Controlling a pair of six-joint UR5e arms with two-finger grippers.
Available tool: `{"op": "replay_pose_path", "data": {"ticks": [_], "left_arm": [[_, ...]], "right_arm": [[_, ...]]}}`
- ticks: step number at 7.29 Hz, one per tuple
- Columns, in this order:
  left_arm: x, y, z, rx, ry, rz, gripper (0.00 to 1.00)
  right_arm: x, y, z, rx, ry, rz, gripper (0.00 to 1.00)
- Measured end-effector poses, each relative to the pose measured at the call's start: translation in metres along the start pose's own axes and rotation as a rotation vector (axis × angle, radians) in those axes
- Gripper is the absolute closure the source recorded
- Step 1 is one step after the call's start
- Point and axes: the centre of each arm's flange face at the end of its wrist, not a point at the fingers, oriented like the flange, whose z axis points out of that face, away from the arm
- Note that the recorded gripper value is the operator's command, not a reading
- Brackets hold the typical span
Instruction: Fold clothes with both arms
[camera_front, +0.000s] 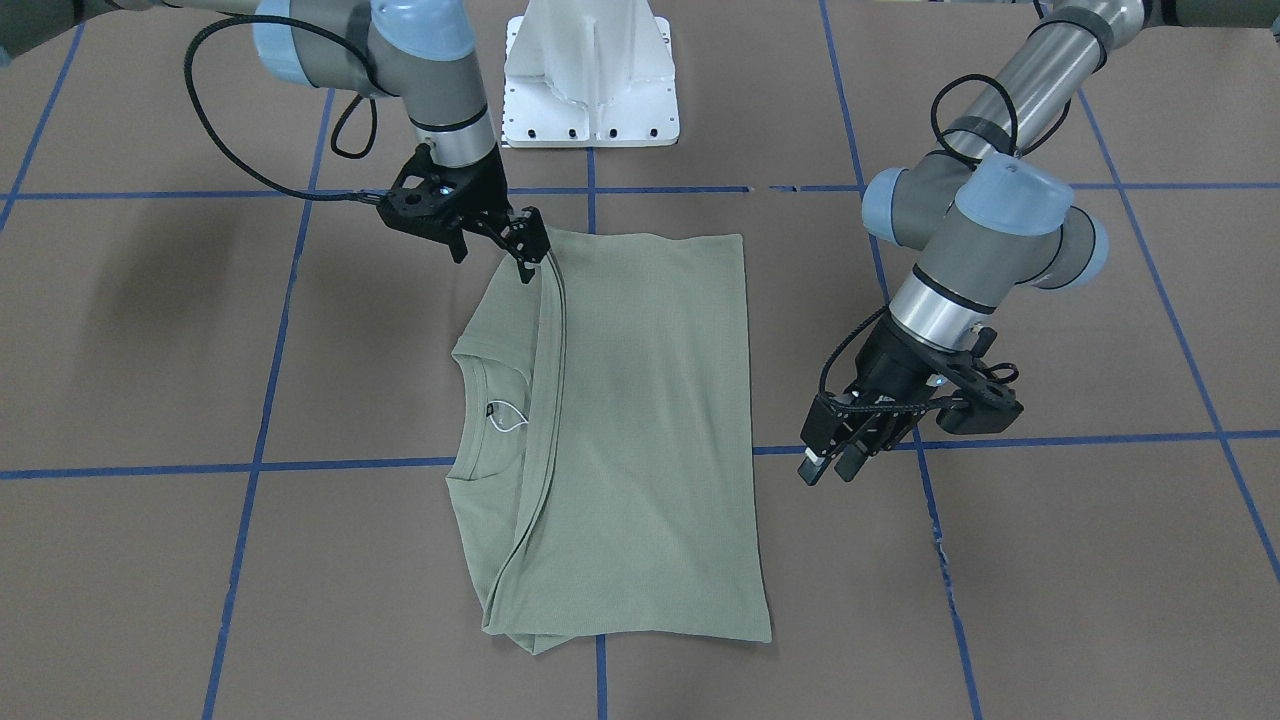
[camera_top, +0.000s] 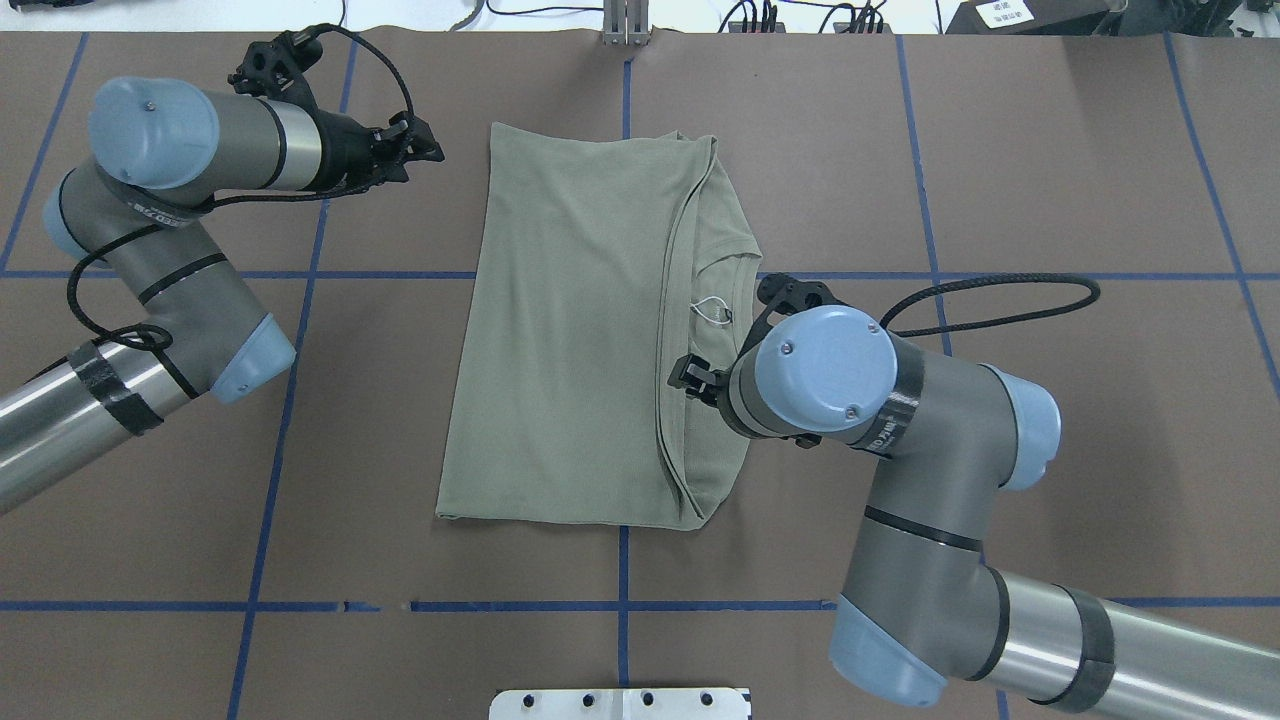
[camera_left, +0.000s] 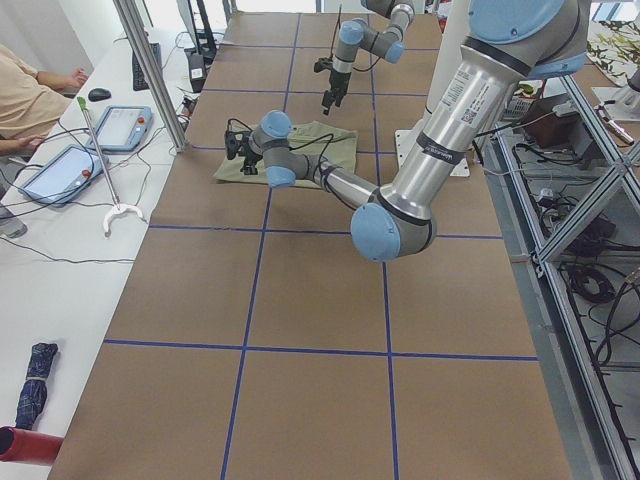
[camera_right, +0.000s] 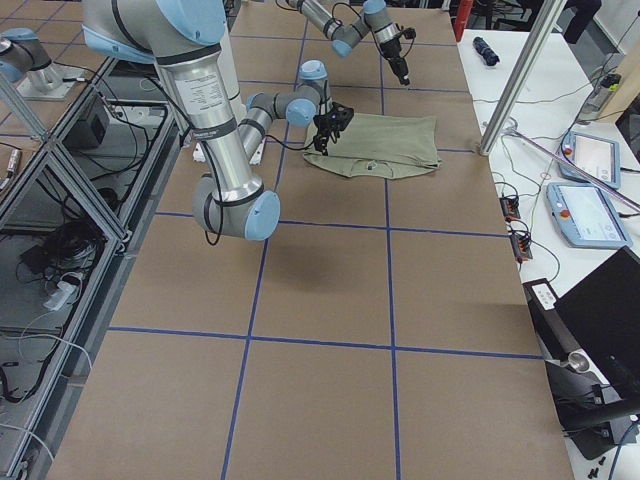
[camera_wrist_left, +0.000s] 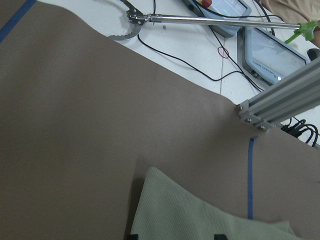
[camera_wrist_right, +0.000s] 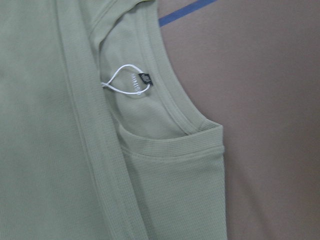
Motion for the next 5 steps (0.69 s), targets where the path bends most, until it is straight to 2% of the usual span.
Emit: {"op": "replay_pose_path", "data": {"ticks": [1, 3, 5], "left_arm": [[-0.008, 0.002, -0.003, -0.003, -0.003, -0.001, 0.41], [-0.013, 0.003, -0.005, -0.004, -0.004, -0.003, 0.41], [-0.015, 0.004, -0.005, -0.005, -0.006, -0.005, 0.41]], "right_arm": [[-0.019, 0.003, 0.008, -0.016, 0.025, -0.137, 0.0], [-0.059, 0.018, 0.029, -0.094, 0.089, -0.384, 0.0], [-0.069, 0.038, 0.041, -0.149, 0.142, -0.516, 0.0]]}}
